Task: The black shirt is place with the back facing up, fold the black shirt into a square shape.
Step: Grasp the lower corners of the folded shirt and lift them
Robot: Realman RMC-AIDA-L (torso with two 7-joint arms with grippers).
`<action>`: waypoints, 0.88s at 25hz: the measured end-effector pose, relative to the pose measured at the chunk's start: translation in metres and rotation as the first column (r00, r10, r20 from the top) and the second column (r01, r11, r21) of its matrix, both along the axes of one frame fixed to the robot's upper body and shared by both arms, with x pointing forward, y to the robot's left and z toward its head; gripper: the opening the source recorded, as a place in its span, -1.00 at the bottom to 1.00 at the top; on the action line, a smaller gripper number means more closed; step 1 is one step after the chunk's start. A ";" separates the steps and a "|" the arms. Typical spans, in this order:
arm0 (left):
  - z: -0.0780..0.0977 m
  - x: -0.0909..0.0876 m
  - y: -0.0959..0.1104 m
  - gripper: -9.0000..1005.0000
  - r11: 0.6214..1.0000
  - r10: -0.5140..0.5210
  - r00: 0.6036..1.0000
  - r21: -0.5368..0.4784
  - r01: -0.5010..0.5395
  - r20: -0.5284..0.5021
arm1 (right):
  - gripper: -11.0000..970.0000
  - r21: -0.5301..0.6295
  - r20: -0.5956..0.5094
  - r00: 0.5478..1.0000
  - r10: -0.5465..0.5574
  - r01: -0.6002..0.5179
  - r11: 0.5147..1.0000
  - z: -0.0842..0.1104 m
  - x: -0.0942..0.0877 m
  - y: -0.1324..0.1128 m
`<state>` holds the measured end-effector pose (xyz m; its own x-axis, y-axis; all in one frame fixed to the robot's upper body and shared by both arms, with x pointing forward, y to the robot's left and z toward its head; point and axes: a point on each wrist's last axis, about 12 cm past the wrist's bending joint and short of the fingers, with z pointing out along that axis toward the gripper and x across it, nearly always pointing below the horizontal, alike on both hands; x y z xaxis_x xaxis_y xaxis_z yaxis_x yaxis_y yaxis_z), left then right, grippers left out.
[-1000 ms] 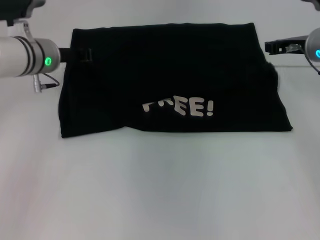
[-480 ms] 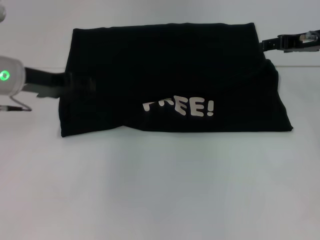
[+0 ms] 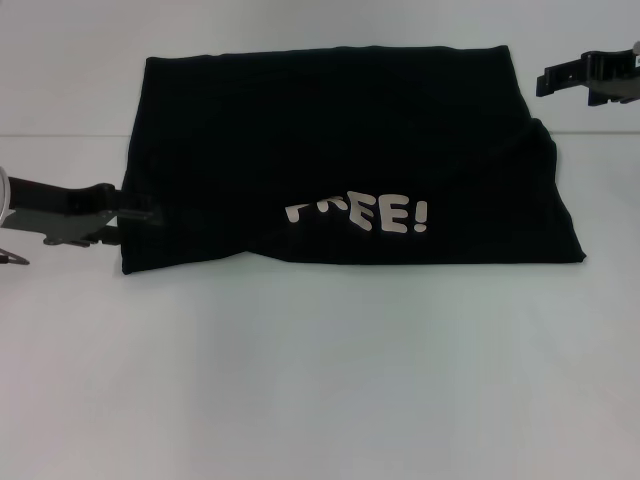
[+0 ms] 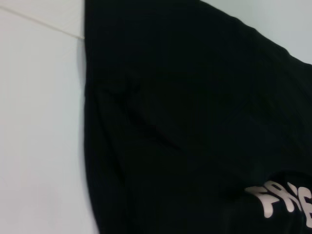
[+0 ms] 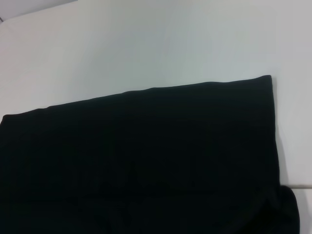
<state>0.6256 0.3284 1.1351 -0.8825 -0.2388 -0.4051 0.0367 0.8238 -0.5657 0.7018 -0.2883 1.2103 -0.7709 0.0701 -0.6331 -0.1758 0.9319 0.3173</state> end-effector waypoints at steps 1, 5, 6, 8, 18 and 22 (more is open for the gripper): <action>0.000 0.000 0.000 0.55 1.000 0.000 1.000 0.000 0.000 0.000 | 0.77 0.002 -0.001 1.000 0.001 -0.001 1.000 0.001 0.000 0.000; -0.014 0.000 0.000 0.55 1.000 0.030 0.999 -0.004 -0.030 -0.036 | 0.76 0.008 -0.004 1.000 -0.001 0.001 1.000 0.001 0.000 -0.001; -0.017 0.001 0.000 0.55 0.999 0.043 0.998 -0.001 -0.043 -0.036 | 0.76 0.008 -0.004 1.000 -0.001 0.001 1.000 0.000 0.000 0.000; -0.021 0.002 0.000 0.55 0.998 0.066 0.997 0.006 -0.066 -0.030 | 0.76 0.007 -0.002 1.000 0.000 0.000 1.000 0.000 0.000 0.000; -0.032 0.006 0.000 0.31 0.991 0.128 0.992 0.037 -0.128 -0.001 | 0.74 0.007 -0.005 1.000 0.000 0.000 1.000 -0.002 -0.001 0.000; -0.039 0.004 -0.001 0.18 0.990 0.133 0.991 0.041 -0.133 -0.010 | 0.74 0.006 -0.005 1.000 -0.001 0.001 1.000 -0.002 -0.001 -0.001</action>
